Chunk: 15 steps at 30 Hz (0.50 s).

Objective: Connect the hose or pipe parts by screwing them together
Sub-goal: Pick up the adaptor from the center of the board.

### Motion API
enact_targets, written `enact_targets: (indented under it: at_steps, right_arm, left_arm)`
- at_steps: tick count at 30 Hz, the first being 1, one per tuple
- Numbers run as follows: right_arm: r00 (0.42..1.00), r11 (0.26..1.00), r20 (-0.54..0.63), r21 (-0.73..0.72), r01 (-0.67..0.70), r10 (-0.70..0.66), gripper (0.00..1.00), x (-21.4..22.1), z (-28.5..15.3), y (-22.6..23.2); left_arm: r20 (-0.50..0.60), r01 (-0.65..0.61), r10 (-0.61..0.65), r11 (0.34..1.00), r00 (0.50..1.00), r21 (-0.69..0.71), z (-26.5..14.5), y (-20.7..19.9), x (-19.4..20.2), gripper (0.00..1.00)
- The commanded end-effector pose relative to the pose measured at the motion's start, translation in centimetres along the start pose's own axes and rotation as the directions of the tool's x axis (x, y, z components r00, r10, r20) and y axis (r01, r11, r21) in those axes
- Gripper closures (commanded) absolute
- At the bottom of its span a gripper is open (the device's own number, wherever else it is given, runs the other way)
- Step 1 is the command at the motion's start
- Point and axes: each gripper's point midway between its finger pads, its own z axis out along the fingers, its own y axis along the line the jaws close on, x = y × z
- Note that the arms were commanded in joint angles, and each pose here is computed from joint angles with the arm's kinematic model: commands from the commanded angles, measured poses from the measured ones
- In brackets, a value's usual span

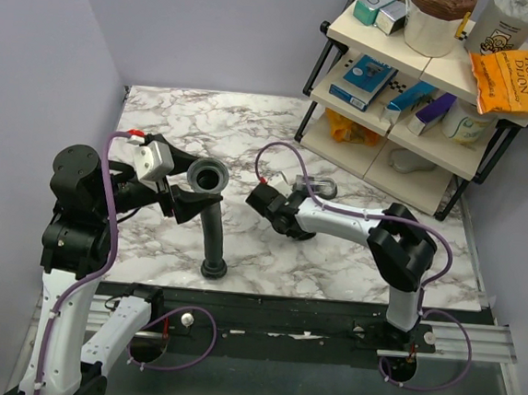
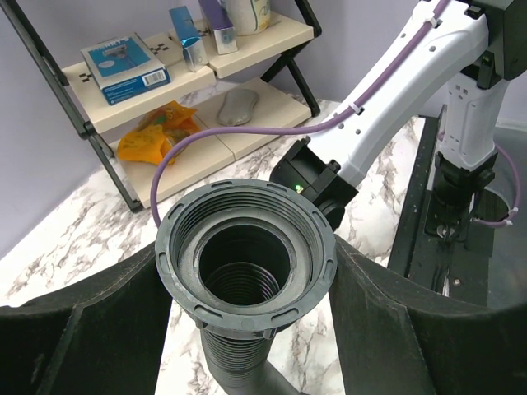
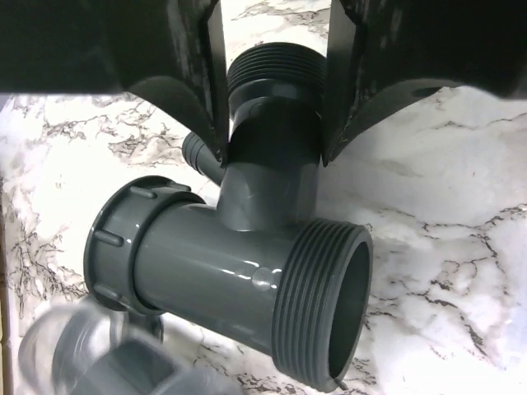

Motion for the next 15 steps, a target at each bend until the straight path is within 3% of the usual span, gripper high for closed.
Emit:
enact_targets:
  at_steps: [1, 2, 8, 15]
  right_arm:
    - [0.985, 0.983, -0.173, -0.183, -0.017, -0.015, 0.94, 5.4, 1.6, 4.3]
    - [0.988, 0.982, -0.152, -0.187, -0.032, 0.004, 0.99, 4.7, 1.0, 4.0]
    - [0.991, 0.951, 0.029, -0.286, -0.117, 0.130, 0.99, -1.4, -3.9, 2.7]
    - [0.916, 0.885, 0.285, -0.447, -0.134, 0.282, 0.99, -8.5, -12.9, -1.0]
  left_arm:
    - [0.032, -0.035, 0.034, 0.999, 0.999, 0.031, -0.1, -0.7, -1.5, 1.00]
    - [0.035, -0.036, 0.034, 0.999, 0.999, 0.032, -0.1, -0.7, -1.6, 1.00]
    - [0.044, -0.041, 0.040, 0.998, 0.998, 0.036, -0.2, -0.9, -1.9, 1.00]
    - [0.043, -0.047, 0.046, 0.998, 0.998, 0.031, -0.4, -1.1, -1.9, 1.00]
